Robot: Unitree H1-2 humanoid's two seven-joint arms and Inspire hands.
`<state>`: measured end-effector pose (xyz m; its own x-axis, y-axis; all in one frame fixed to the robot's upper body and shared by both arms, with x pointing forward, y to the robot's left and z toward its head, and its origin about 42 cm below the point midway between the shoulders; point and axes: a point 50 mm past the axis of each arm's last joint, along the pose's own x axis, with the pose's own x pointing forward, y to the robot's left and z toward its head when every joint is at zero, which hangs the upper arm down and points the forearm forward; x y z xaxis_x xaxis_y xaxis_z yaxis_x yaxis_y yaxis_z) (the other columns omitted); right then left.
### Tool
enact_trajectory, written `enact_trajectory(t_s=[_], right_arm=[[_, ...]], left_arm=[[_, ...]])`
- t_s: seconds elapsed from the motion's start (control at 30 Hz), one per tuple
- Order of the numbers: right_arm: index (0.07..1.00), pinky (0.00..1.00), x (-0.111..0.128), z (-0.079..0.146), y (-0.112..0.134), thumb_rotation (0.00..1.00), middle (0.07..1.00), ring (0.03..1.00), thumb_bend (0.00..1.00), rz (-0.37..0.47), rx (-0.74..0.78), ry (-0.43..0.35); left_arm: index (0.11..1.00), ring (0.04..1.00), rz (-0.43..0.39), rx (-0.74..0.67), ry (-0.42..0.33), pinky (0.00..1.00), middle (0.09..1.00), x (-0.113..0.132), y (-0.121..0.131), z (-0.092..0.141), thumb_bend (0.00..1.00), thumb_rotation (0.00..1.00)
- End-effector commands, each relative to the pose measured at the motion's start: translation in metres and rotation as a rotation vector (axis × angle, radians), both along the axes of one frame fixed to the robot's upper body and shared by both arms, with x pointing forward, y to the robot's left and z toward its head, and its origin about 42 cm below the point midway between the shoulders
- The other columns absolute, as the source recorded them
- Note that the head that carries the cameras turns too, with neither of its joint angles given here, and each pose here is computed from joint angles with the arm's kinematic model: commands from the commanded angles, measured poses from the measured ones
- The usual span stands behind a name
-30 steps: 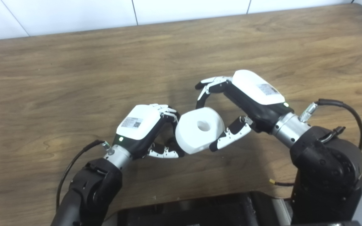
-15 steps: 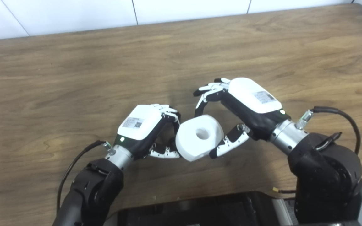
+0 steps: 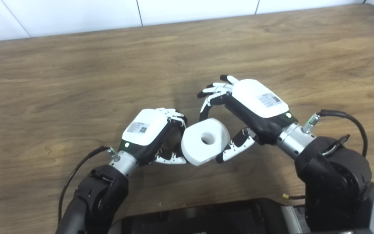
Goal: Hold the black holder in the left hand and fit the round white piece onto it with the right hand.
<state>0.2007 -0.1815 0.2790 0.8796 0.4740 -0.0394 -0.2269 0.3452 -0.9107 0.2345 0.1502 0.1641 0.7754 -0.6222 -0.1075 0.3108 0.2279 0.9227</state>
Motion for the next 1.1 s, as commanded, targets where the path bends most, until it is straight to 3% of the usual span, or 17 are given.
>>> enact_trajectory(t_s=[0.0,0.5,1.07], right_arm=[[0.482,0.99,0.0008,0.0116,0.0021,0.13,0.828,0.885,0.52,0.005,0.021,-0.083],[0.482,1.0,0.0062,0.0142,0.0082,0.13,0.828,0.888,0.52,0.039,-0.002,-0.119],[0.482,0.98,0.0084,0.0077,0.0104,0.13,0.836,0.902,0.52,0.051,-0.02,-0.083]], left_arm=[[0.485,0.835,-0.03,0.011,0.022,0.86,0.771,-0.0038,-0.0049,-0.003,0.52,0.05],[0.485,0.839,-0.029,0.011,0.024,0.87,0.772,-0.0033,-0.0087,-0.0038,0.52,0.05],[0.485,0.835,-0.026,0.014,0.014,0.85,0.771,-0.0026,-0.0098,-0.0022,0.52,0.05]])
